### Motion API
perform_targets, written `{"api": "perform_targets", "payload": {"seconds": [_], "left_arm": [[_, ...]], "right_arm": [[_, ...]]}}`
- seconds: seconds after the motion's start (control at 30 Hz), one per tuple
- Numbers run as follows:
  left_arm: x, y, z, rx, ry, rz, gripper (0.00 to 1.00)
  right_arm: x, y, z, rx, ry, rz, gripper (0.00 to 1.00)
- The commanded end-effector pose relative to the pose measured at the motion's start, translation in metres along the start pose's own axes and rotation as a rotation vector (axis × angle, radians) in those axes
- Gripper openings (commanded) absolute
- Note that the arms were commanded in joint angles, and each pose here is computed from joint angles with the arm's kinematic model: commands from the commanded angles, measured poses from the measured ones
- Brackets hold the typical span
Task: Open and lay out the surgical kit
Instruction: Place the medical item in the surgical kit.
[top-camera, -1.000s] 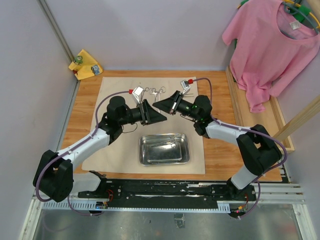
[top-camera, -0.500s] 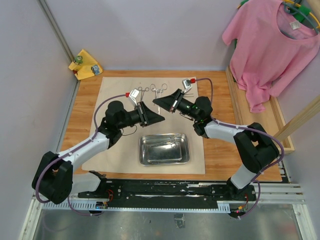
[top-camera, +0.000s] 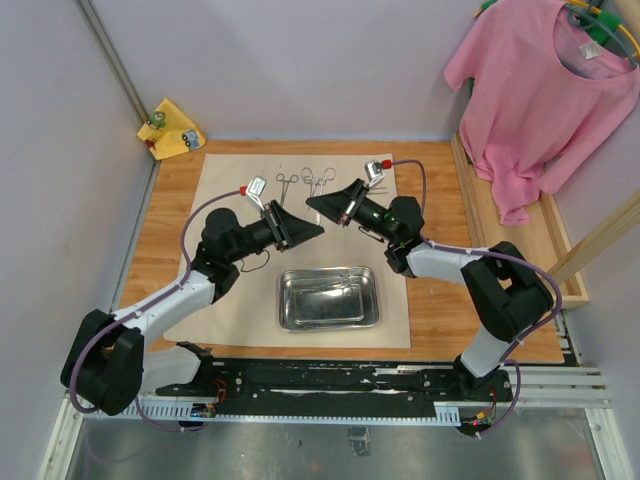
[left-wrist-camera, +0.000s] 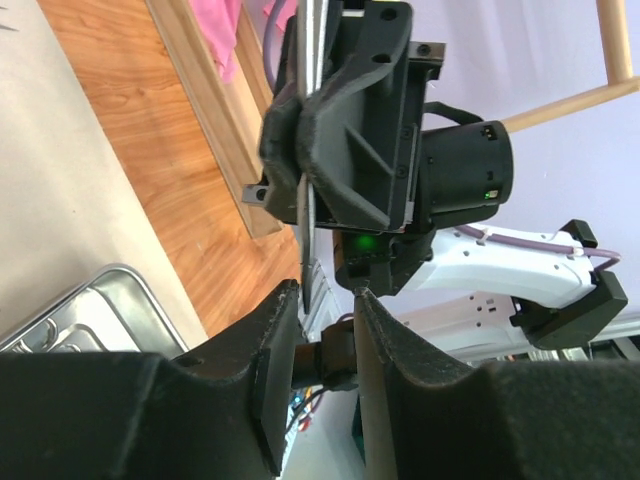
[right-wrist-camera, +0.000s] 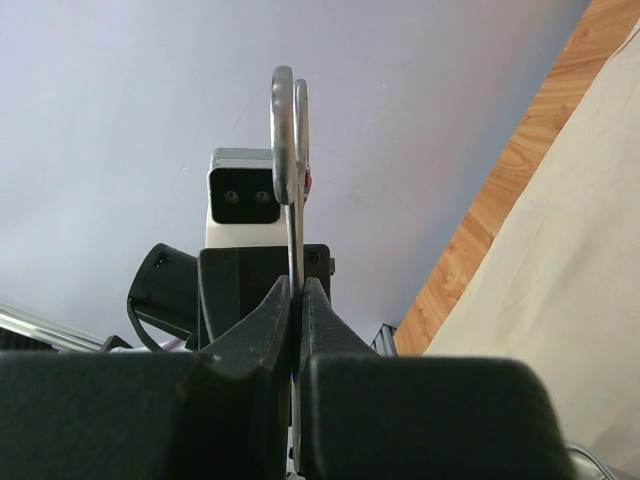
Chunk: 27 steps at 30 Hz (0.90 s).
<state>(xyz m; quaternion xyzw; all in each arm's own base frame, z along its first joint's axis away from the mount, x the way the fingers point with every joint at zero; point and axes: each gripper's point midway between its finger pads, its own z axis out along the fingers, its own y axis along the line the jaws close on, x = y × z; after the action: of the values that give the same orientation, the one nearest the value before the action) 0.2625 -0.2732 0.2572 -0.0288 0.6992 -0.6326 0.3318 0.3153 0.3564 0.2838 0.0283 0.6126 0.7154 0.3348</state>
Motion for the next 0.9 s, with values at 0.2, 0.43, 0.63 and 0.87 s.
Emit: {"api": "perform_targets", "payload": {"seconds": [0.2,0.43,0.63,0.87], "left_arm": [[-0.011,-0.013,-0.002,0.052,-0.056,0.028,0.3],[-0.011,-0.009,-0.001,0.052,-0.063,0.016,0.22],[-0.013,-0.006,0.001,0.057,-0.074,0.01,0.01],[-0.015,-0.003,0.003,0.036,-0.075,0.028,0.01]], "right_arm": [[0.004,0.003,0.0,-0.05,-0.029,0.033,0.01],[0.004,0.0,-0.001,-0.046,-0.04,0.045,0.01],[0.005,-0.003,-0.002,-0.045,-0.04,0.048,0.01],[0.009,-0.008,-0.003,-0.032,-0.022,0.056,0.21]]}}
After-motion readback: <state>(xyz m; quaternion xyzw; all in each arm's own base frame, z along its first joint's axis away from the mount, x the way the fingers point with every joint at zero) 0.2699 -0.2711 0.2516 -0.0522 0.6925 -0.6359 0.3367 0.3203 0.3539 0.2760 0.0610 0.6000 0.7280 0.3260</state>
